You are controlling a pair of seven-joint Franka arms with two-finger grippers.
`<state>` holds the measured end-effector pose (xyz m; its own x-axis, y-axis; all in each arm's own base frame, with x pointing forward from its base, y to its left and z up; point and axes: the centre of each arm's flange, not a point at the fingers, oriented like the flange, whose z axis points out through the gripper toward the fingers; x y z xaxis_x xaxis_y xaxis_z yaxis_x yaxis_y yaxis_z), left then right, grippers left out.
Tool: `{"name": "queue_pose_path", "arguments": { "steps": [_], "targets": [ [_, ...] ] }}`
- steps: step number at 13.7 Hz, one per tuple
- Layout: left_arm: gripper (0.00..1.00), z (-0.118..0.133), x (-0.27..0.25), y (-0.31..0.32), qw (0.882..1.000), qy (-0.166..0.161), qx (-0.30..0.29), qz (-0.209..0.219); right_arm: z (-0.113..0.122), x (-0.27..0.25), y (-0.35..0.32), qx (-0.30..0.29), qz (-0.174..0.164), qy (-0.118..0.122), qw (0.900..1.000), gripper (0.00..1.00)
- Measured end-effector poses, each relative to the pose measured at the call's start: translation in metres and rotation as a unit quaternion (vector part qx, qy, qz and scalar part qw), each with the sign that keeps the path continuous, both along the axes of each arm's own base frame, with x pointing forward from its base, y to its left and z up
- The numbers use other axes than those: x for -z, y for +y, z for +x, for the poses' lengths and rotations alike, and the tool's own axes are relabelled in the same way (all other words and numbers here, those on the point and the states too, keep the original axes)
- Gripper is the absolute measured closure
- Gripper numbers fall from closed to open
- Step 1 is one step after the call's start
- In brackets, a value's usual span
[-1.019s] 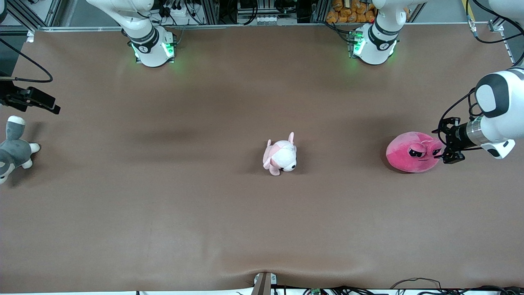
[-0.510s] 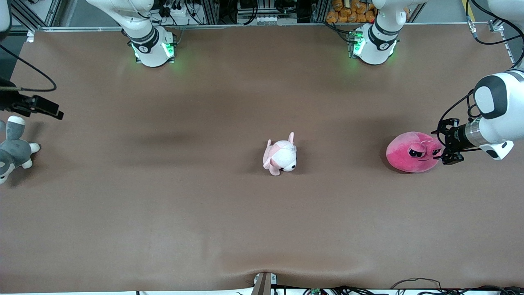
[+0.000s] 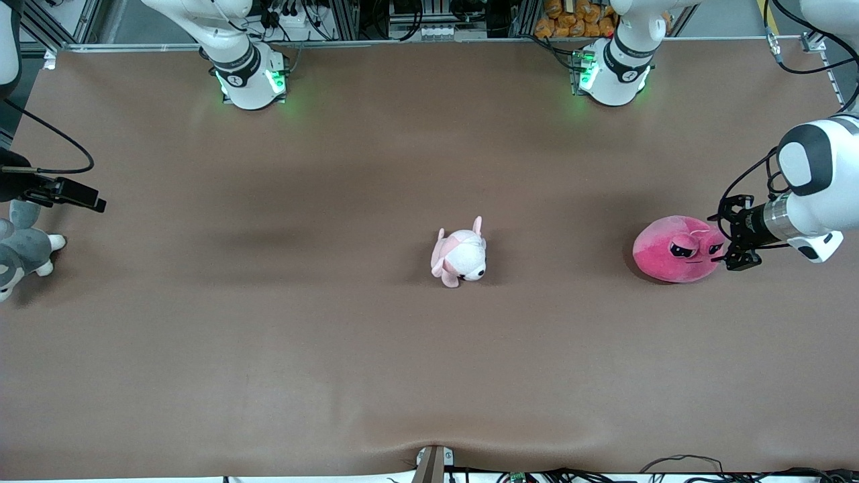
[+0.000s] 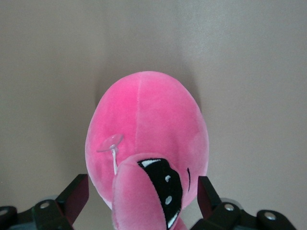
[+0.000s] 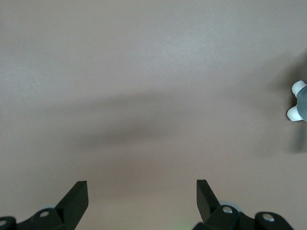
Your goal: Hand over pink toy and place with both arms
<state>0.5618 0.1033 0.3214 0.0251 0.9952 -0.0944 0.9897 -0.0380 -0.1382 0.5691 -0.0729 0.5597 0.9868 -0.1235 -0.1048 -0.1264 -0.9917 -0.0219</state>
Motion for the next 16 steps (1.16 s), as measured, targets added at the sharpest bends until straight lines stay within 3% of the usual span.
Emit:
{"name": "queue_pose_path", "arguments": {
  "steps": [2, 4, 7, 9, 11, 12, 16],
  "targets": [
    [0.18, 0.000, 0.001, 0.001, 1.000, 0.000, 0.005, -0.001, -0.001, 0.001, 0.000, 0.000, 0.001, 0.004, 1.000, 0.00],
    [0.21, 0.000, 0.001, 0.002, 1.000, 0.000, 0.007, -0.001, -0.001, 0.001, 0.001, -0.001, 0.001, 0.005, 1.000, 0.00],
    [0.49, 0.000, 0.000, 0.003, 1.000, -0.002, 0.005, -0.003, 0.002, 0.007, 0.002, -0.003, -0.002, 0.010, 1.000, 0.00],
    [0.55, 0.001, 0.000, 0.002, 1.000, -0.004, 0.000, -0.009, 0.002, 0.009, 0.001, -0.003, -0.002, 0.013, 1.000, 0.00],
    [0.75, 0.001, 0.000, 0.001, 1.000, -0.006, -0.006, -0.017, 0.002, 0.011, 0.001, -0.003, -0.002, 0.016, 1.000, 0.00],
    [0.81, 0.001, -0.001, 0.000, 1.000, -0.006, -0.007, -0.018, 0.002, 0.011, 0.001, -0.002, -0.002, 0.017, 1.000, 0.00],
    [0.83, 0.004, -0.004, 0.001, 0.999, -0.011, -0.015, -0.027, 0.002, 0.014, 0.000, -0.001, -0.001, 0.022, 1.000, 0.00]
  ]
}}
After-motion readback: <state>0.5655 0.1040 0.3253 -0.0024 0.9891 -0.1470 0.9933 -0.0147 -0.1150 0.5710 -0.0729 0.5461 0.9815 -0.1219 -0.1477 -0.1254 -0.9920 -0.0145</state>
